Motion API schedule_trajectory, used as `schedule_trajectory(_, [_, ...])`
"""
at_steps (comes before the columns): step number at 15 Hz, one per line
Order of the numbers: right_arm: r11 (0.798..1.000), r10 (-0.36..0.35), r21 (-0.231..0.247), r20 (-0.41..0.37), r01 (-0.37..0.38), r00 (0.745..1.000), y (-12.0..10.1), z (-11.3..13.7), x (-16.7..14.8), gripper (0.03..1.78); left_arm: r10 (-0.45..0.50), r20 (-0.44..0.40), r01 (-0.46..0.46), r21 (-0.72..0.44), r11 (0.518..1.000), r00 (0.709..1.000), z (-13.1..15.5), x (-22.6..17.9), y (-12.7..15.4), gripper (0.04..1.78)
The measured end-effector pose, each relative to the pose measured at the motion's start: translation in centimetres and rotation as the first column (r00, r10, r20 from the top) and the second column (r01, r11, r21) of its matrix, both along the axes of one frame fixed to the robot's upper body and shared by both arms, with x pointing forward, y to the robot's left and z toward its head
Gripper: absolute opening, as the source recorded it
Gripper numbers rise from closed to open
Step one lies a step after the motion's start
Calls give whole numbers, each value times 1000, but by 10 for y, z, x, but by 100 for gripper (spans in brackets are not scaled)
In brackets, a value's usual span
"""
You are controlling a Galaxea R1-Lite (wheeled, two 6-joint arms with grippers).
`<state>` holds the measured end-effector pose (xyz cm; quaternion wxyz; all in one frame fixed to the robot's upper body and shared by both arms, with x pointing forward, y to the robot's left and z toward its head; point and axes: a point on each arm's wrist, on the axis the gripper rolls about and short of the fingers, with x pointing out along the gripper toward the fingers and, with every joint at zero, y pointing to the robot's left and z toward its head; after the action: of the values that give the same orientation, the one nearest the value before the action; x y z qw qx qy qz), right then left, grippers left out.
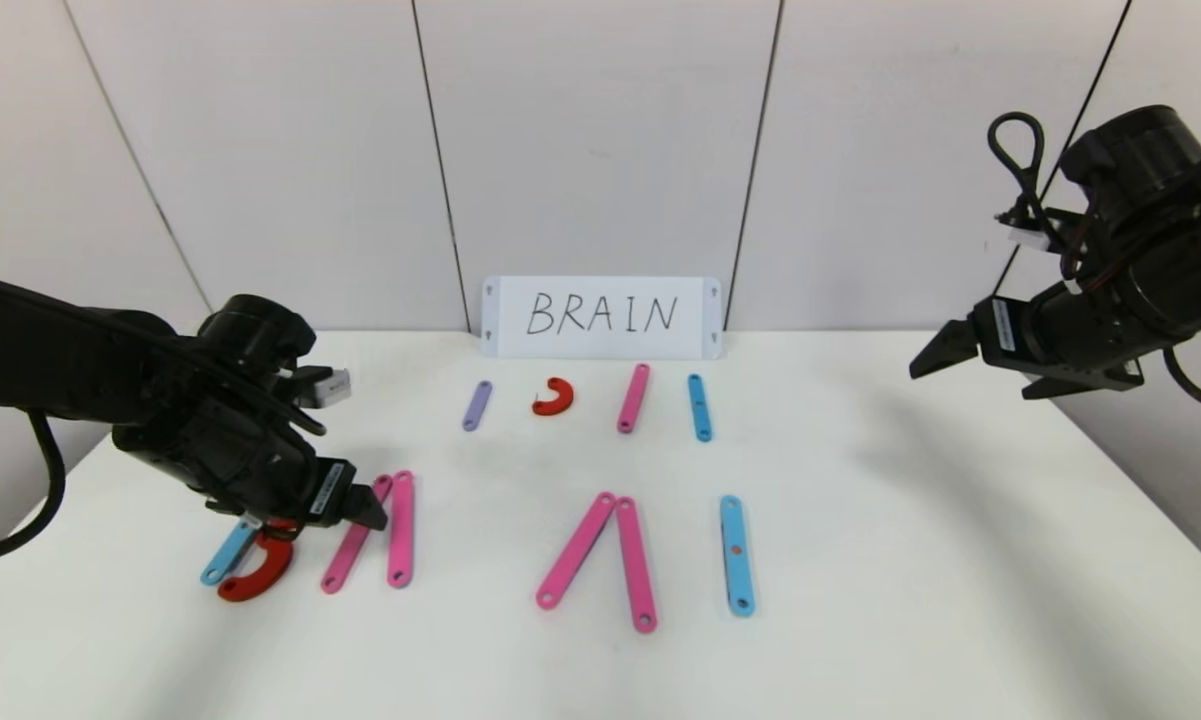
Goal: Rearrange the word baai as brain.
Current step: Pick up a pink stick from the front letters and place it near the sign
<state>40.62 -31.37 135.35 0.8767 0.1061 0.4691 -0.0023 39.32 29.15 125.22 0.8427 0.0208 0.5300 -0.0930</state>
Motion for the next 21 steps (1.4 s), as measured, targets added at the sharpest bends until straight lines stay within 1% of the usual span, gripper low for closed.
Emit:
schedule_trajectory(3, [1000, -1, -2, -1, 1, 1000, 0, -1, 1, 174, -17, -8, 17, 9, 1000, 1000, 0, -4, -3, 173])
schedule_trajectory(6, [1000, -8, -2, 2, 8, 1000, -2, -1, 2, 174, -56, -20, 57, 33, 998, 998, -2, -7, -3, 173])
schedule_trajectory(10, [1000, -10, -1, 5, 11, 1000, -2, -1, 3, 174, -44, -26, 46, 74, 996, 999, -5, -6, -1, 173])
schedule_trajectory(18, [1000, -14, -3, 6, 14, 1000, -3, -1, 3, 174, -55, -57, 58, 61, 996, 997, -18, 3, -7, 173])
schedule_trajectory(21, [1000, -19, -4, 7, 19, 1000, -4, -1, 3, 174, -88, -79, 92, 52, 994, 993, -25, 3, -20, 173])
